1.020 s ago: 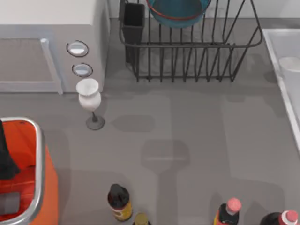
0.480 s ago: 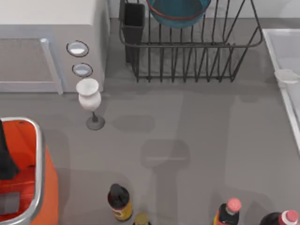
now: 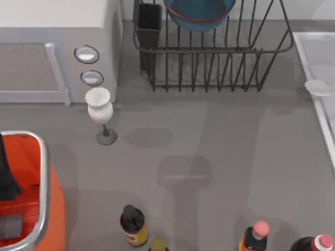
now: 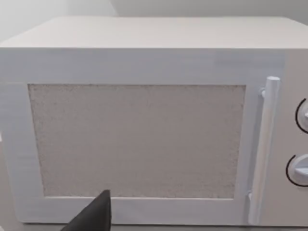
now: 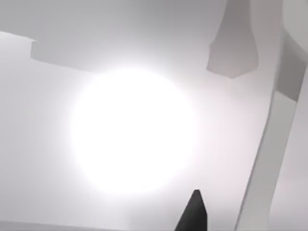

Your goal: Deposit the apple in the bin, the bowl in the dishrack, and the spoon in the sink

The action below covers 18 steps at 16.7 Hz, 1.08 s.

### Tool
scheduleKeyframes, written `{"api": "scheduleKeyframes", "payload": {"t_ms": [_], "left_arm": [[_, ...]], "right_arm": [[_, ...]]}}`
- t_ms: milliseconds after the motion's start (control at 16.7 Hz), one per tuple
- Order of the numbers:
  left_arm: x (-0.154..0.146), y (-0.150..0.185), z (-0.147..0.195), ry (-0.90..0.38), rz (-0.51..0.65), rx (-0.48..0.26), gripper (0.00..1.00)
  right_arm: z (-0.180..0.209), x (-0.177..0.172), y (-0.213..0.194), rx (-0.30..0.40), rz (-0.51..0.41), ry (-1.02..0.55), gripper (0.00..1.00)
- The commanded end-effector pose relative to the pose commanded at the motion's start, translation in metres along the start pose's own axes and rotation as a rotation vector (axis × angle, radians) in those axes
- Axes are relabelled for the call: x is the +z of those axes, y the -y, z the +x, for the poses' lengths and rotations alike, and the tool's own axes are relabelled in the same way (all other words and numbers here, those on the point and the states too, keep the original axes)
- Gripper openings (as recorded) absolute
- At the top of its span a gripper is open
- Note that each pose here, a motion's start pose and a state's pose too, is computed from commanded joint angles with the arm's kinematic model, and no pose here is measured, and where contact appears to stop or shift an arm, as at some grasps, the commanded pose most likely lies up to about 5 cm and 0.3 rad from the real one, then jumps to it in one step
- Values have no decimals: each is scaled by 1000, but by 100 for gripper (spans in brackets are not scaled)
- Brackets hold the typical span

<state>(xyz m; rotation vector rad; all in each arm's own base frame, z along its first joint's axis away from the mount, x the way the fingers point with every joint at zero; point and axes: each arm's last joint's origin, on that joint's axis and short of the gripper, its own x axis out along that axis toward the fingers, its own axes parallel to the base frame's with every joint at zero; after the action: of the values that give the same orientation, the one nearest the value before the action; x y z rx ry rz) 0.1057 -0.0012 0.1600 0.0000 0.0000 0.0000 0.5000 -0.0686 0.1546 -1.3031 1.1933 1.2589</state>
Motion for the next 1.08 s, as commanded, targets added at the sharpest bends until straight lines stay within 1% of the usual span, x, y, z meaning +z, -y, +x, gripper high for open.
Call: {"api": "scheduleKeyframes", "payload": {"t_ms": [780, 840, 1080], "left_arm": [[0, 0, 0, 0, 0, 0, 100], [0, 0, 0, 0, 0, 0, 100], [0, 0, 0, 0, 0, 0, 100]], "right_arm": [[0, 0, 0, 0, 0, 0, 98], [0, 0, 0, 0, 0, 0, 100], [0, 0, 0, 0, 0, 0, 100]]}}
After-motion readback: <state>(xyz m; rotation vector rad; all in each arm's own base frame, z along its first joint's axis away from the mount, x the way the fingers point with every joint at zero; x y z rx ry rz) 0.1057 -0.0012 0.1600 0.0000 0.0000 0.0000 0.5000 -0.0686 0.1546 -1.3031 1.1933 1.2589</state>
